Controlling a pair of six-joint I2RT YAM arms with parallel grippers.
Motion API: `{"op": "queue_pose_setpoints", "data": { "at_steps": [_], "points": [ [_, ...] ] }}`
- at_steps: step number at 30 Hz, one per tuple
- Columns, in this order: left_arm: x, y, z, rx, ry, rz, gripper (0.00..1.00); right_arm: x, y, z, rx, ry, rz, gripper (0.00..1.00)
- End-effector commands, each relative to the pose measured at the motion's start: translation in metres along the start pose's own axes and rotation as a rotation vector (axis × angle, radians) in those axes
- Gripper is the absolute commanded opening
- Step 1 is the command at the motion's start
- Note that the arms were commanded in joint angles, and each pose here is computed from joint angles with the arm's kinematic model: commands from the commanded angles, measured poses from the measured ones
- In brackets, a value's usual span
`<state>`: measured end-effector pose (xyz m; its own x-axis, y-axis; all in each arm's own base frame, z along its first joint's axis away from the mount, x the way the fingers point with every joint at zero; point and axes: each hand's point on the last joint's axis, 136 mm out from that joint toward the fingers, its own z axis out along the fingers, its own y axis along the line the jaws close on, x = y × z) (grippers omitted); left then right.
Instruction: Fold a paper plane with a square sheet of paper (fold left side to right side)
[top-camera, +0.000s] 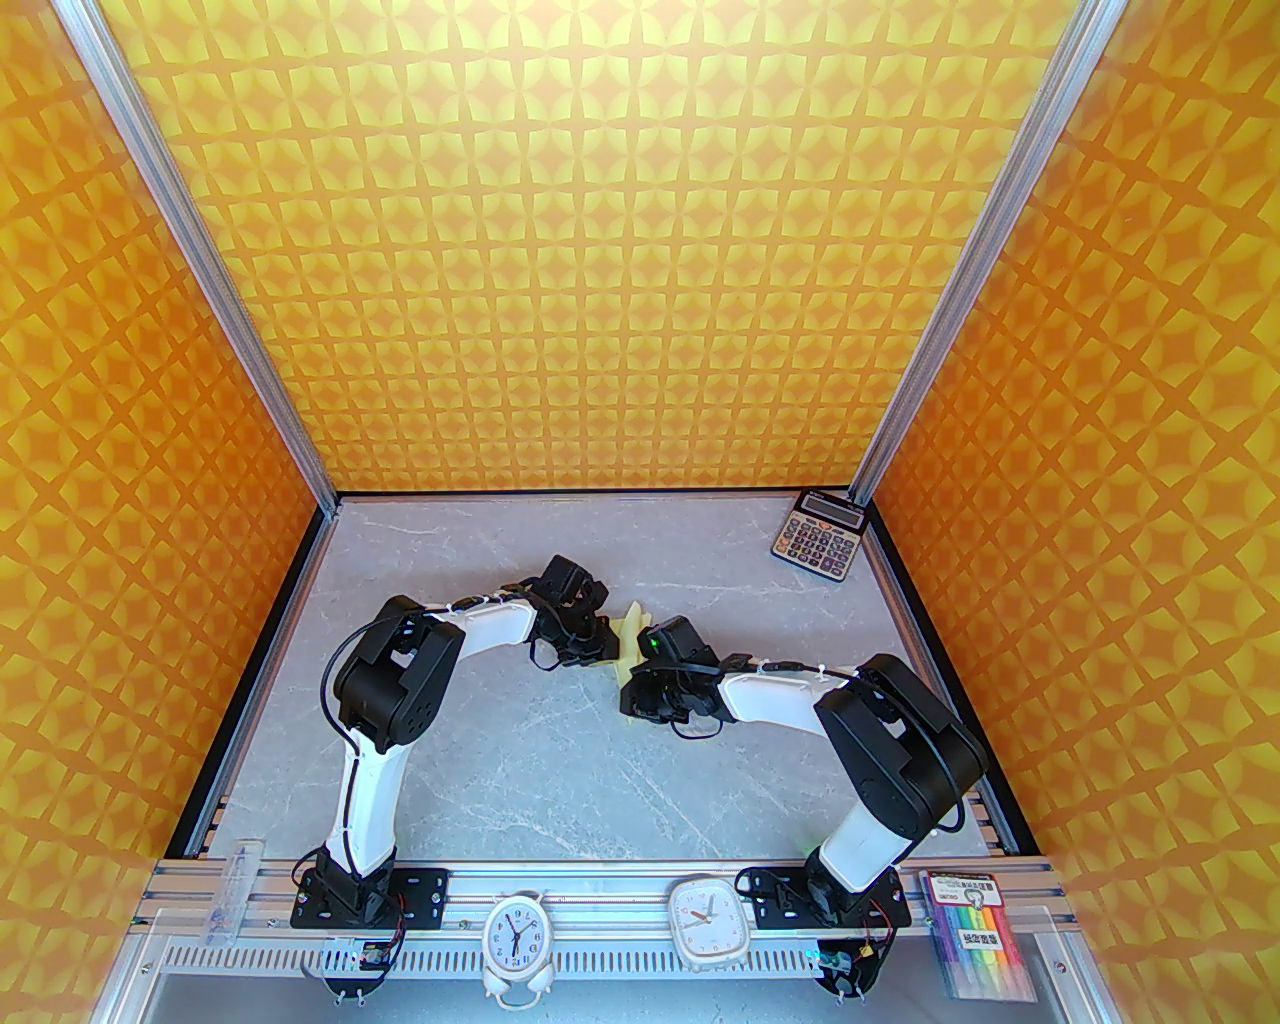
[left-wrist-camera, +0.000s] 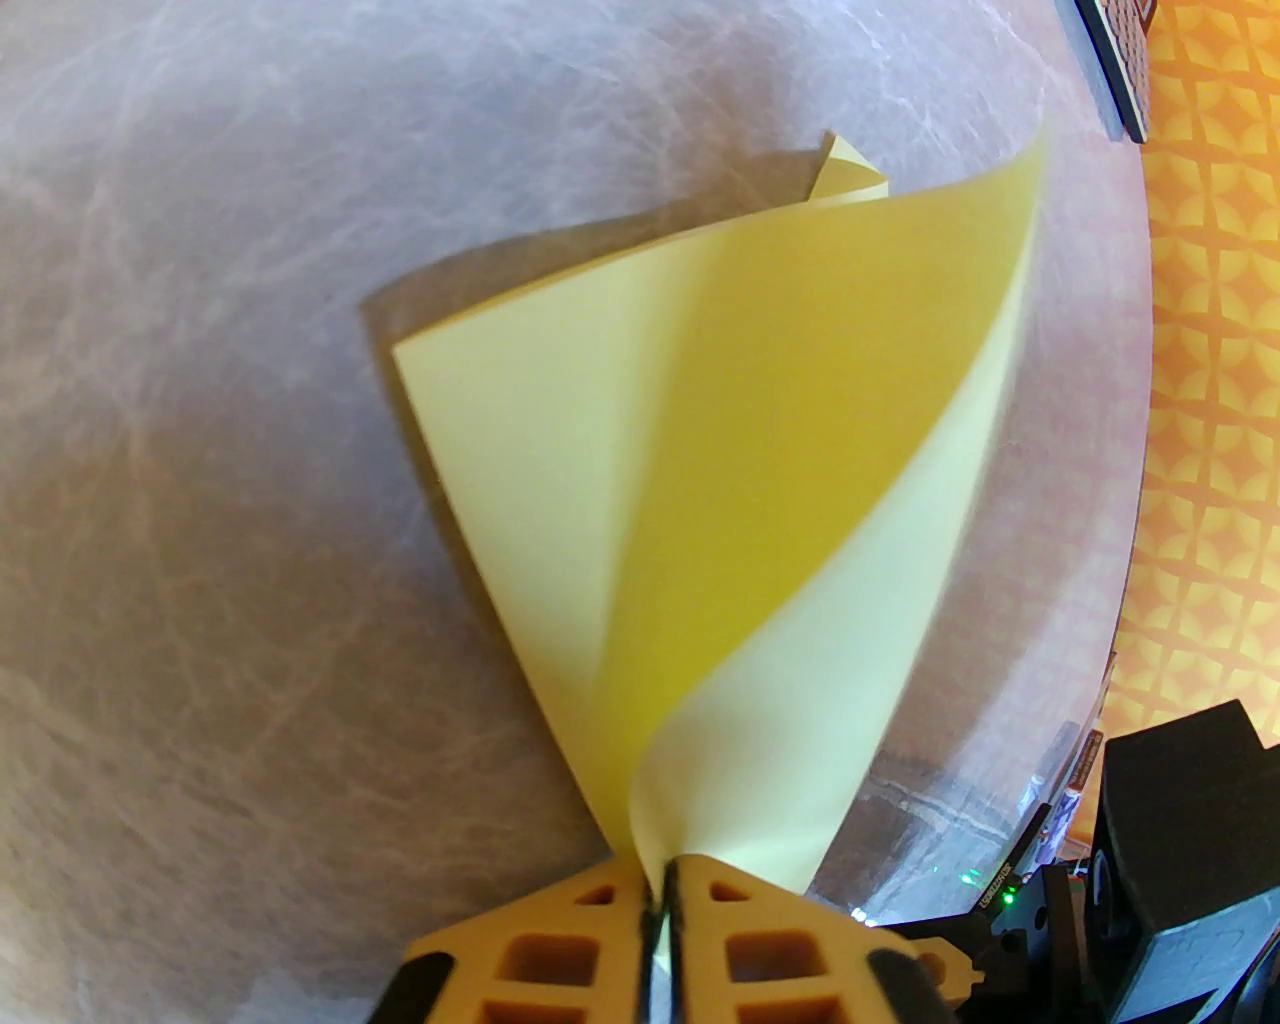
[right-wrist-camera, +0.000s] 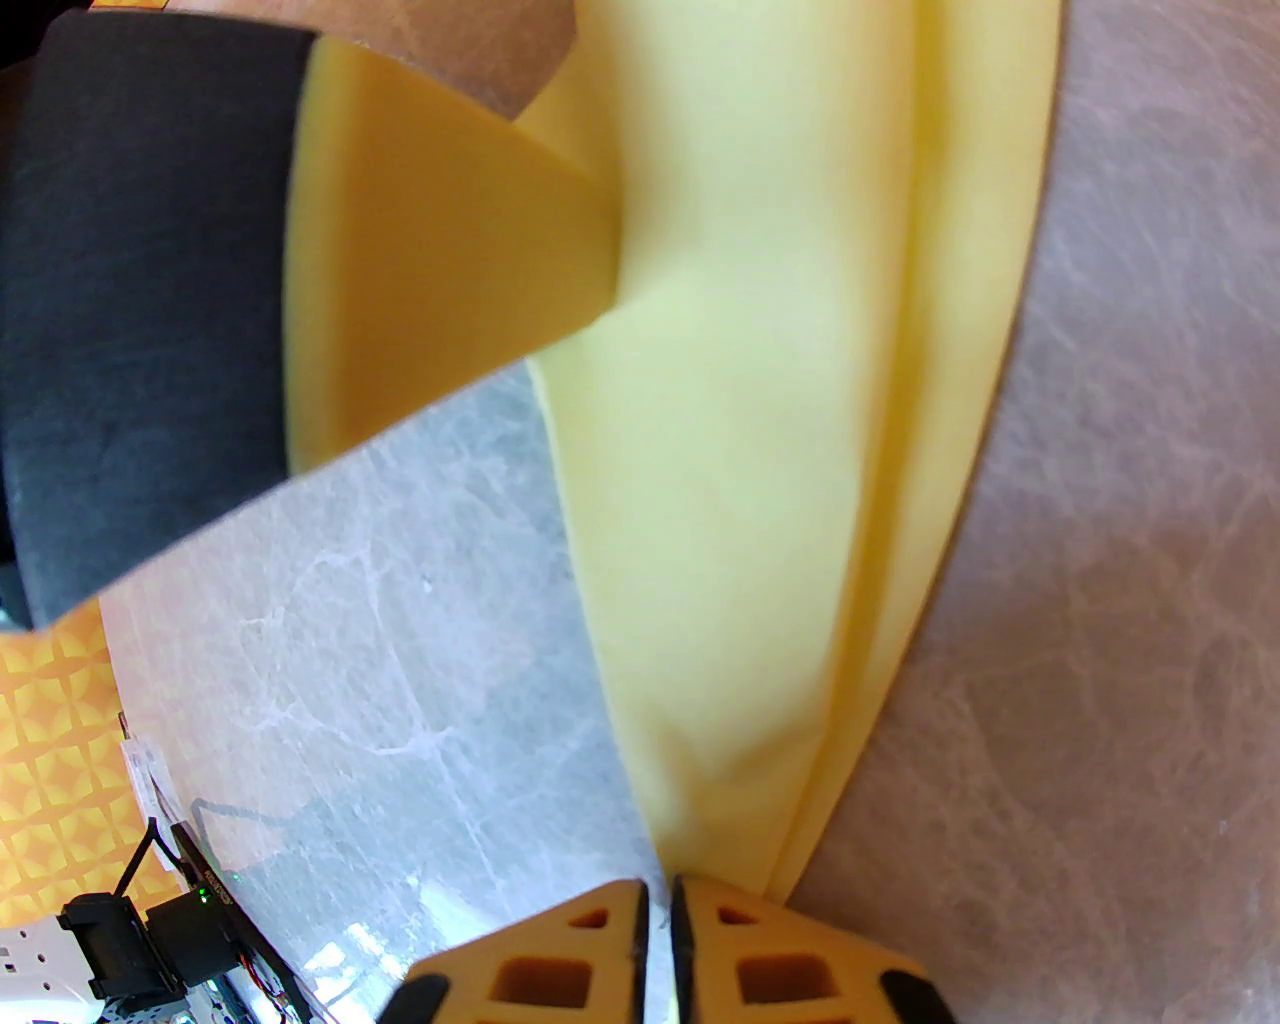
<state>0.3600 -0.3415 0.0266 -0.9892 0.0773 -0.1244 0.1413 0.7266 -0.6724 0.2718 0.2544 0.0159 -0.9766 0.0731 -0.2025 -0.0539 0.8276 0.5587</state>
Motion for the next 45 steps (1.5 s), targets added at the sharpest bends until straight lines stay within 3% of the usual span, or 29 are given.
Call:
{"op": "queue_pose_setpoints", "data": {
  "at_steps": [1, 4, 6, 12, 26, 45],
  "points": [
    [-0.002, 0.0, 0.005, -0.016, 0.007, 0.028, 0.09, 0.021, -0.03, 0.009, 0.09, 0.074, 0.042, 0.15],
    [-0.001, 0.0, 0.005, -0.017, 0.009, 0.024, 0.09, 0.011, -0.018, -0.001, 0.066, 0.043, 0.02, 0.17],
    [-0.001, 0.001, 0.004, -0.015, 0.005, 0.019, 0.09, -0.003, -0.009, -0.016, 0.055, -0.016, 0.011, 0.26],
    [0.002, 0.001, 0.003, -0.012, 0.003, 0.015, 0.09, -0.036, -0.007, -0.042, 0.047, -0.101, 0.037, 0.29],
    [0.003, -0.003, 0.001, -0.01, 0.002, 0.015, 0.09, -0.067, -0.02, -0.014, 0.056, -0.083, 0.07, 0.29],
    [-0.003, -0.012, 0.005, -0.012, 0.015, 0.06, 0.08, -0.067, -0.016, 0.001, 0.018, -0.04, 0.052, 0.26]
  ]
}}
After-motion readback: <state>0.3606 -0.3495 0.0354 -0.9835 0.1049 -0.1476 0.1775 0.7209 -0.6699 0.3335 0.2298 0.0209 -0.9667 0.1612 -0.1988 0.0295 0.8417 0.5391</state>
